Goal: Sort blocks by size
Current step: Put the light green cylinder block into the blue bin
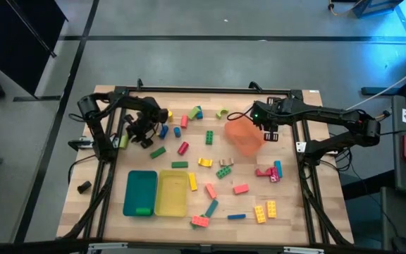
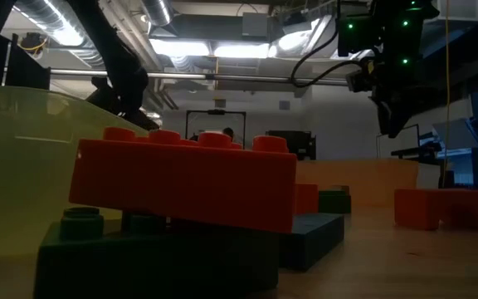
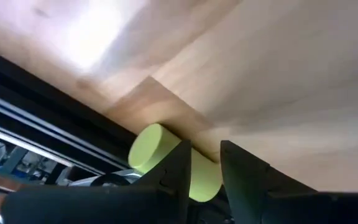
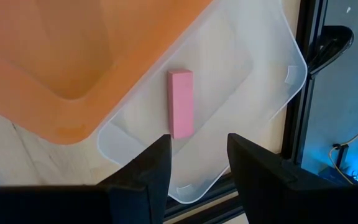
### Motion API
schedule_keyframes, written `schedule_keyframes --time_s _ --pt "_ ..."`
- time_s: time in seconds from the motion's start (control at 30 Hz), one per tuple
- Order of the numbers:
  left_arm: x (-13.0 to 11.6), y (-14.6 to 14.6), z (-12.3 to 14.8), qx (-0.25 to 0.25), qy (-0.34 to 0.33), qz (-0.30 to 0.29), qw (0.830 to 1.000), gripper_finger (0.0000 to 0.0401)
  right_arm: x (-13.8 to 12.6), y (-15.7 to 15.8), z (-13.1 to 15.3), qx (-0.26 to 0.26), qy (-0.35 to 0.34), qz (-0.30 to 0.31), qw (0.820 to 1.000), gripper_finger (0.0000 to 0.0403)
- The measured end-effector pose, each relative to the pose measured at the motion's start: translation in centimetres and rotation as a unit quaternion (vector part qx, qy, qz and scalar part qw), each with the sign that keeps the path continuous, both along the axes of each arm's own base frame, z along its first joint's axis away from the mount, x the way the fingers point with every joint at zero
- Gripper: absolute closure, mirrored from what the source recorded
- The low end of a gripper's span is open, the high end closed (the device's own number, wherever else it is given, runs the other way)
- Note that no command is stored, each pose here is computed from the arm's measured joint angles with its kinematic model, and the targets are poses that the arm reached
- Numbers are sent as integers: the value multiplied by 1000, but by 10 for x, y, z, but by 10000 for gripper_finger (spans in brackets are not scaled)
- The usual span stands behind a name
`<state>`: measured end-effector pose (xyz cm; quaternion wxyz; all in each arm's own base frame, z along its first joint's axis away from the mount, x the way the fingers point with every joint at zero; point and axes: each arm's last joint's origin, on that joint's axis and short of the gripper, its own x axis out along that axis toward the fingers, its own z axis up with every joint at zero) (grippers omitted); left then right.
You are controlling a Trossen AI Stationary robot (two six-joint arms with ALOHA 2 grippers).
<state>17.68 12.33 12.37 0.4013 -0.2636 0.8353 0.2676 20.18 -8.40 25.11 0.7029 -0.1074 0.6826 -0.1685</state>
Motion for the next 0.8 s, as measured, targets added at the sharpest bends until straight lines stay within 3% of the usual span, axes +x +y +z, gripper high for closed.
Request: schedule_keyframes --time_s 0.23,0.4,0.8 --pt "0 -1 17 -44 40 -3 998 324 0 0 0 0 0 0 1000 244" --pt "-8 -17 5 -72 46 29 996 324 0 0 0 0 0 0 1000 244" --pt "-19 -34 -17 -52 45 21 997 324 0 0 0 0 -1 0 1000 244"
